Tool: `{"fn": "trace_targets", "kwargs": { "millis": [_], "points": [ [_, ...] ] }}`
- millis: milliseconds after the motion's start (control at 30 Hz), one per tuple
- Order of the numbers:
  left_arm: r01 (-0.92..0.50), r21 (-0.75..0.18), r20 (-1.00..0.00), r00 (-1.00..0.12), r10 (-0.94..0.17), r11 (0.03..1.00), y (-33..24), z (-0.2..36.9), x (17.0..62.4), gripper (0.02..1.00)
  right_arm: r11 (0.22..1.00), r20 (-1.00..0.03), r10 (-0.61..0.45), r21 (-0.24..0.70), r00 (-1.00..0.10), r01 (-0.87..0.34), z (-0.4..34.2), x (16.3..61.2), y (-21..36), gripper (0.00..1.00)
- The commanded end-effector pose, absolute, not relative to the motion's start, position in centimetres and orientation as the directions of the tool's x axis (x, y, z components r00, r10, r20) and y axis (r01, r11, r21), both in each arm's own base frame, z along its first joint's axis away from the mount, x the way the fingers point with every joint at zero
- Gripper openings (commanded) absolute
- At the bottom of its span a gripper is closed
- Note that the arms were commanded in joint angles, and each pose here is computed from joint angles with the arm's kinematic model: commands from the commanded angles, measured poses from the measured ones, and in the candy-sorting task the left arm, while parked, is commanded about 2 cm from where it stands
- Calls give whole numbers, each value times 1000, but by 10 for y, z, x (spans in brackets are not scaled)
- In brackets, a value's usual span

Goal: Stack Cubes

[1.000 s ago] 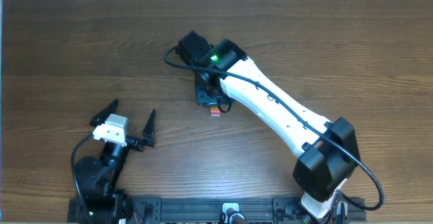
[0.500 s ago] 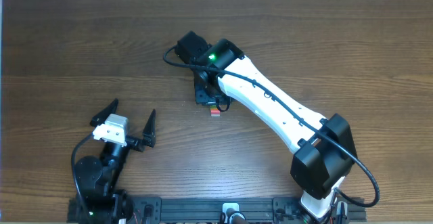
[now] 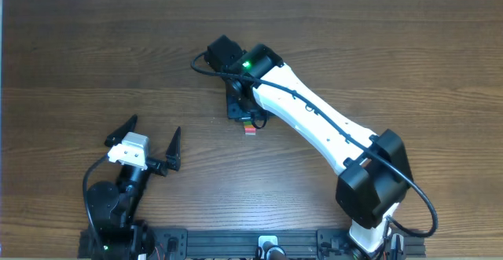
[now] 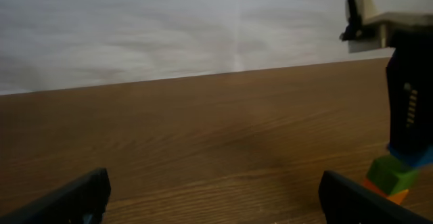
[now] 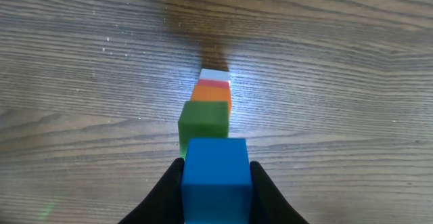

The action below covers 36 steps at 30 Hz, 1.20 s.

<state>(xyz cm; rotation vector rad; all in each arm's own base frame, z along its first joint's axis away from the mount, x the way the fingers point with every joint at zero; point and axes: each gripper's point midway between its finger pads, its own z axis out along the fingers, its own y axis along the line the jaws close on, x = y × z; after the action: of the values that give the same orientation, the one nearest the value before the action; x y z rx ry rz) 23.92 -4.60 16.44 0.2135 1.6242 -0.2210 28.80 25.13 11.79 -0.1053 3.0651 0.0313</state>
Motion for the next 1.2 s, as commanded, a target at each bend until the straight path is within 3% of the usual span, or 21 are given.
{"fn": "trace_targets", "kwargs": {
  "millis": [33,800,1200],
  "points": [
    [283,5,-998,-54,21,959,-48,164,239,1000,999,-58,-48,20,-997,-49,109,290,252,12],
    [283,5,-998,-54,21,959,-48,164,239,1000,998,-57,-49,35,-997,-51,108,290,256,9],
    [283,5,-998,-54,21,959,-48,164,239,1000,998,-49,-46,29,-998,-47,103,291,257,71]
  ]
}}
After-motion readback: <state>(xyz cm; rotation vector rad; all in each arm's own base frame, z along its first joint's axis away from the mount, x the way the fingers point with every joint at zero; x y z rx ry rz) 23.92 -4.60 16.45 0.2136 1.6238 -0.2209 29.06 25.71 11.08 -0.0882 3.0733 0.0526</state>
